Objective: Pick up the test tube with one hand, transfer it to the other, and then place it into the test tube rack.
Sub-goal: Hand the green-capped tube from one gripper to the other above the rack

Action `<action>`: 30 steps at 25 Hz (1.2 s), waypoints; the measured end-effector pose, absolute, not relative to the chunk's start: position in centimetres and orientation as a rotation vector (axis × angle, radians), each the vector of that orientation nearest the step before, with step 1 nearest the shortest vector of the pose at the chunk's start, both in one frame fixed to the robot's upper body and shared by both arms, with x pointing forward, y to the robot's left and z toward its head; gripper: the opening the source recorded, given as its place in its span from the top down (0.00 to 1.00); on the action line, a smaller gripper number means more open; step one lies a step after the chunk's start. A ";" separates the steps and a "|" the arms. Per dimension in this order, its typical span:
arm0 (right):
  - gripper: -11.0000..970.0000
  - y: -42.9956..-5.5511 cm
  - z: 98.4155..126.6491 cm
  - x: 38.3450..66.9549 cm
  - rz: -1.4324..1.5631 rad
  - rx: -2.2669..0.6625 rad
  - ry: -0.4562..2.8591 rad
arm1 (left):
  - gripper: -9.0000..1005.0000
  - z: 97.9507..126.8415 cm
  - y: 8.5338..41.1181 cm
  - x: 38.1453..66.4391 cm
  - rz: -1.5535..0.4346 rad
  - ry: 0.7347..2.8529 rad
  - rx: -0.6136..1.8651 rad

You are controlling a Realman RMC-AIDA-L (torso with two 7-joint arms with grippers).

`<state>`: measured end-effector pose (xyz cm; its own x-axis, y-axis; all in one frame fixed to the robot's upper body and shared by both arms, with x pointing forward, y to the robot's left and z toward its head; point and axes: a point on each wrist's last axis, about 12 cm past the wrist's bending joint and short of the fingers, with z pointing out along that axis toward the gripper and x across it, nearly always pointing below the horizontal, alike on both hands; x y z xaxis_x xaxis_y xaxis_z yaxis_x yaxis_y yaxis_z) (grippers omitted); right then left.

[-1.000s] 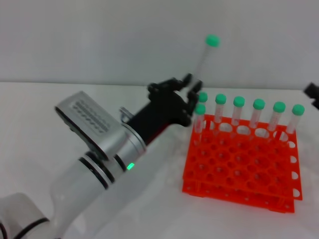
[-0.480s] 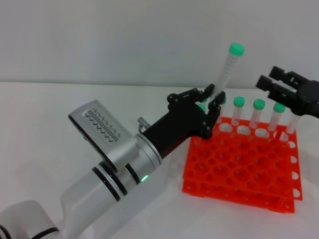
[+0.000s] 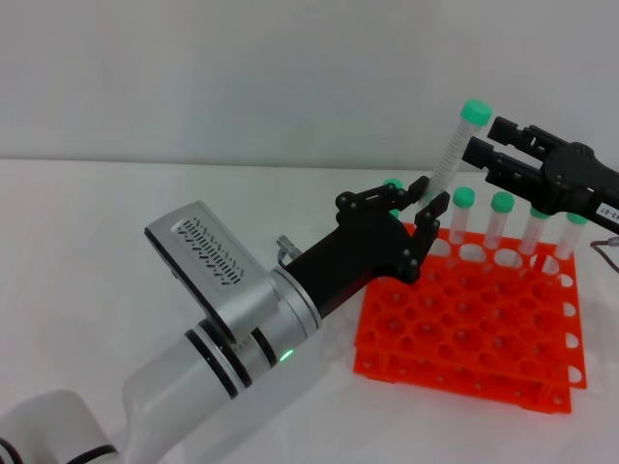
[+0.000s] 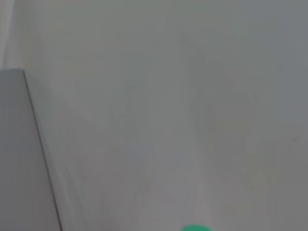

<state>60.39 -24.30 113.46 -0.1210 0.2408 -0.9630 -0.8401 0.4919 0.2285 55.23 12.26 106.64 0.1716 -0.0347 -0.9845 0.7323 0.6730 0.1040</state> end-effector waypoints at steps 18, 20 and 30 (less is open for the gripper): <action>0.54 -22.7 113.8 60.1 1.067 -0.620 1.371 | 0.80 106.3 12.1 55.0 -0.609 1.306 0.694; 0.55 -22.8 113.9 60.1 1.065 -0.613 1.367 | 0.80 106.3 12.1 55.0 -0.609 1.307 0.694; 0.77 -22.9 113.9 60.1 1.058 -0.603 1.363 | 0.80 106.3 12.0 55.1 -0.605 1.315 0.699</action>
<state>60.14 -22.86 113.88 -0.1176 0.2508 -0.9609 -0.8683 0.4435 0.2220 55.11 12.01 106.31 0.1592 -0.0075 -0.9872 0.7450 0.6570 0.1152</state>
